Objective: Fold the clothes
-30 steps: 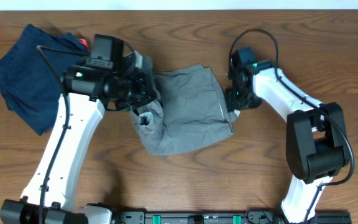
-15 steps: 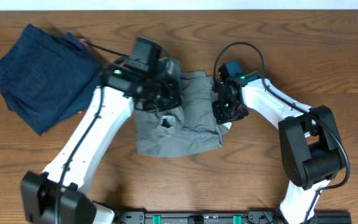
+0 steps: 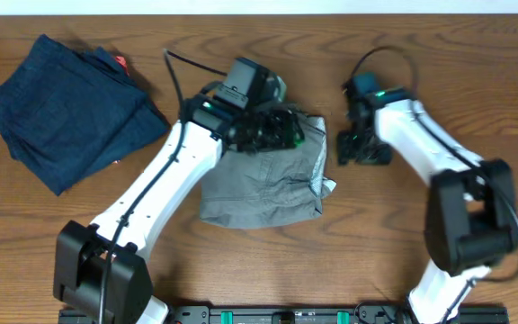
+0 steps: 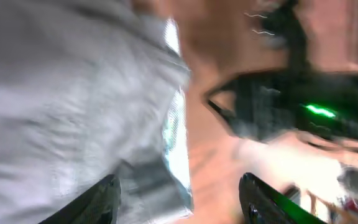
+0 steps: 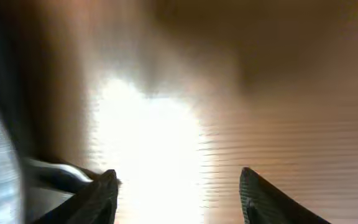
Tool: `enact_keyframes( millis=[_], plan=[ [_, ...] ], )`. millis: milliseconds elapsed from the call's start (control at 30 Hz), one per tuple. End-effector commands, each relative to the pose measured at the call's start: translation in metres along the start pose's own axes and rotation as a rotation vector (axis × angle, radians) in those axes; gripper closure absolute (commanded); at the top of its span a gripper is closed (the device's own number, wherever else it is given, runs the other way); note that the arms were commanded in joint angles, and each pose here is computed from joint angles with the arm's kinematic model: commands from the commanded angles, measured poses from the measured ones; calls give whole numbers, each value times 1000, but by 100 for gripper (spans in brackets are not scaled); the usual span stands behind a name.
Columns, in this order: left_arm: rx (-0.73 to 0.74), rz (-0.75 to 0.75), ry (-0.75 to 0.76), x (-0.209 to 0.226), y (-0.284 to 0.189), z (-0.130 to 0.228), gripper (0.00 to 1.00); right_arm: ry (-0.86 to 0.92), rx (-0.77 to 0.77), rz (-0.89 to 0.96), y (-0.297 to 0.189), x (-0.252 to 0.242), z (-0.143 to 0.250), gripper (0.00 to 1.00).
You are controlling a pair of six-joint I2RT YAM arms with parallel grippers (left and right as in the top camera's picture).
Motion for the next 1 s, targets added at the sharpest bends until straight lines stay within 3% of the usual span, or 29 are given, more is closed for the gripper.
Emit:
enact_keyframes(
  millis=[0, 100, 200, 400, 733, 833, 967],
  plan=[
    [-154, -168, 1, 36, -18, -29, 37, -49, -140, -155, -56, 10, -9, 42],
    [-268, -292, -24, 63, -23, -51, 38, -178, -110, -349, -70, 36, 4, 42],
    [-304, -316, -17, 82, -13, -66, 37, -284, -25, -523, -72, 68, 24, 42],
    [-229, -351, -61, 119, 33, -67, 37, -385, 97, -546, -56, 113, 64, 42],
    [79, -445, -158, 168, 90, -16, 37, -445, 268, -421, -3, 128, 128, 40],
    [190, -476, -198, 171, 86, 5, 37, -378, 296, -308, 25, 110, 136, 41],
    [375, -521, -265, 171, 74, 37, 38, -246, 185, -57, 49, 71, 120, 42]
  ],
)
Point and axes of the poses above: each gripper's point midway between its finger pads, its own y axis out along the fingers, its own x axis along the line the jaws close on, z = x × y, the point moved 7 cm from there along -y, back along the fingers, and after that the axes turned 6 degrees about y, right-handed, at the moved point
